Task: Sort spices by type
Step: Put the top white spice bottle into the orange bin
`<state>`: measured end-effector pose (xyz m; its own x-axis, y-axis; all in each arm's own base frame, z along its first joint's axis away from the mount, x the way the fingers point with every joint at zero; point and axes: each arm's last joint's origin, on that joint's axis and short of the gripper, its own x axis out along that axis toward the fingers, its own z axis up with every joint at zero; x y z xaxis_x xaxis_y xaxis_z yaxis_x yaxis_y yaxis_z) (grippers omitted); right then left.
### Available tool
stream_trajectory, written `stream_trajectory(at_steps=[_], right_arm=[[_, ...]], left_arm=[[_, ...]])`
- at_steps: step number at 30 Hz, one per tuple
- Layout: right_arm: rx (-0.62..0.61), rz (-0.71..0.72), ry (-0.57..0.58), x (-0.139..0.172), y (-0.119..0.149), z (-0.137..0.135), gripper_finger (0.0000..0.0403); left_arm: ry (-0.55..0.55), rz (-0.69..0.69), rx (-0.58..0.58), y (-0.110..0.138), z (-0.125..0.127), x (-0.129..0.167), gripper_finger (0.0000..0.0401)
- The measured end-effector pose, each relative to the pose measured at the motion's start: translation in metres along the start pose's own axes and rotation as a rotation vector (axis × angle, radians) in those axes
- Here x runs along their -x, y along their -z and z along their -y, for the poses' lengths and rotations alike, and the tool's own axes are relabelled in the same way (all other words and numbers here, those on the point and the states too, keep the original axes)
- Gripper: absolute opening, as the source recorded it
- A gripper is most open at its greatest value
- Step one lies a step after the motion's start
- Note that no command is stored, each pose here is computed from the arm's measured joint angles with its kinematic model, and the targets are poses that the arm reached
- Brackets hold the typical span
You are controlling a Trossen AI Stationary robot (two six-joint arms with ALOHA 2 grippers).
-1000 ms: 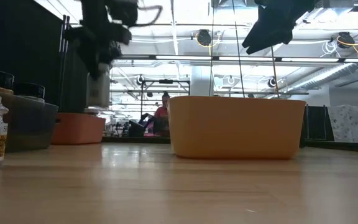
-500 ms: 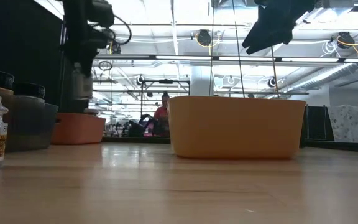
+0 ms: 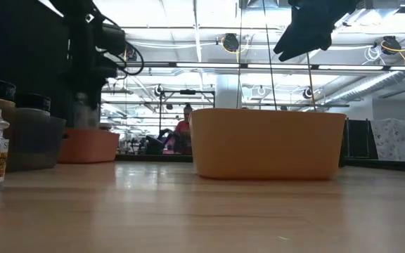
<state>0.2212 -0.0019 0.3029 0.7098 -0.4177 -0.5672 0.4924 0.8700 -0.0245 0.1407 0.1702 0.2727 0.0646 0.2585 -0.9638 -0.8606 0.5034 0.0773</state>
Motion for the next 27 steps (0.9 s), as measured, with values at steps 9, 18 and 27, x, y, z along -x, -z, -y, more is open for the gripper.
stream_trajectory(at_steps=[9, 18, 27], right_arm=[[-0.024, -0.001, -0.001, 0.0, 0.0, 0.0, 0.0226], [-0.027, -0.002, -0.004, 0.0, 0.0, 0.0, 0.0226], [-0.027, -0.002, -0.004, 0.0, 0.0, 0.0, 0.0226]], left_arm=[[-0.006, 0.022, 0.127, 0.002, 0.002, -0.024, 0.0203], [0.009, 0.02, 0.158, 0.008, 0.004, -0.04, 0.0219], [0.013, 0.026, 0.13, 0.009, 0.004, -0.042, 0.0274]])
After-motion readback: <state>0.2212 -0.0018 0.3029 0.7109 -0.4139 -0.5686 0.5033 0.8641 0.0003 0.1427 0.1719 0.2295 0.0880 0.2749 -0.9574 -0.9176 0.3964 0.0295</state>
